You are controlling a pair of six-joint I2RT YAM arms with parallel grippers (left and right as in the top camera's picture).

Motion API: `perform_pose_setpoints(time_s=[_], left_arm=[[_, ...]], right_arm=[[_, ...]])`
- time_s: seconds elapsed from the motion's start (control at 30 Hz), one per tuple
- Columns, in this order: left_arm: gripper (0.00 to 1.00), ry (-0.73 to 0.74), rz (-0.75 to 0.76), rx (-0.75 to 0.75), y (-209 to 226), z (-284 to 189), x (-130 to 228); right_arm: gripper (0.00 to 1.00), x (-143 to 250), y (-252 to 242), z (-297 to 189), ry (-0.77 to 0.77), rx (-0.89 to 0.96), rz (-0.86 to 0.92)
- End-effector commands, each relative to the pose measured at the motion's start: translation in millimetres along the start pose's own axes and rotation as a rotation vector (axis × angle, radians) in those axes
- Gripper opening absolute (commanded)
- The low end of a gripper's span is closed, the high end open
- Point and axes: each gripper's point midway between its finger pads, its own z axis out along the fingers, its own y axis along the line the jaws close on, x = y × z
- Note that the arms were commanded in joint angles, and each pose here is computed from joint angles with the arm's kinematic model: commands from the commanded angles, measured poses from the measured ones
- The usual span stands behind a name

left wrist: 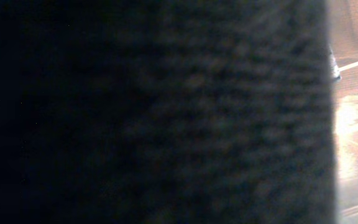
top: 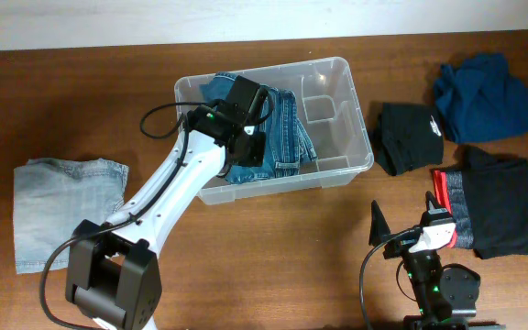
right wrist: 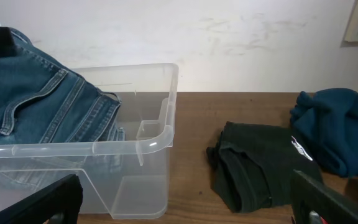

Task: Pack container
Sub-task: 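Lower the jeans into the bin and release with the left gripper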

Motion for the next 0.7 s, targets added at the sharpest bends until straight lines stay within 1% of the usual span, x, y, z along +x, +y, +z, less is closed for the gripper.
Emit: perform_pose_setpoints(time_s=[0.0, 0.2, 0.27, 0.3, 0.37, 0.4, 0.47, 0.5, 0.53, 0.67], left_arm=[[0.01, -0.070, -0.028, -0.073, 15, -9, -18], [0.01, -0.044, -0.024, -0.118, 21, 10, -16], [0.06, -0.036, -0.023, -0.121, 21, 14, -15], [0.24, -0.033, -0.022, -0.125, 21, 15, -15], [0.51, -0.028, -0.021, -0.126, 21, 18, -14], [0.60, -0.027, -0.021, -0.127, 21, 19, -14], [0.83, -0.029, -0.021, -0.131, 22, 19, -14], [0.86, -0.032, -0.021, -0.138, 23, 18, -15], [0.87, -0.036, -0.020, -0.143, 24, 17, -16], [0.87, -0.050, -0.023, -0.140, 24, 7, -21]], right_arm=[[0.98, 2, 4, 0, 0.002, -0.021, -0.007], [0.99, 2, 4, 0, 0.002, -0.021, -0.007], [0.99, 2, 4, 0, 0.002, -0.021, -0.007], [0.99, 2, 4, 0, 0.002, -0.021, -0.007], [0.99, 2, 4, 0, 0.002, -0.021, -0.007], [0.98, 2, 4, 0, 0.002, -0.021, -0.007], [0.99, 2, 4, 0, 0.002, -0.021, -0.007], [0.98, 2, 4, 0, 0.002, -0.021, -0.007], [0.98, 2, 4, 0, 0.002, -0.021, -0.007], [0.99, 2, 4, 0, 0.002, -0.021, -0.007]])
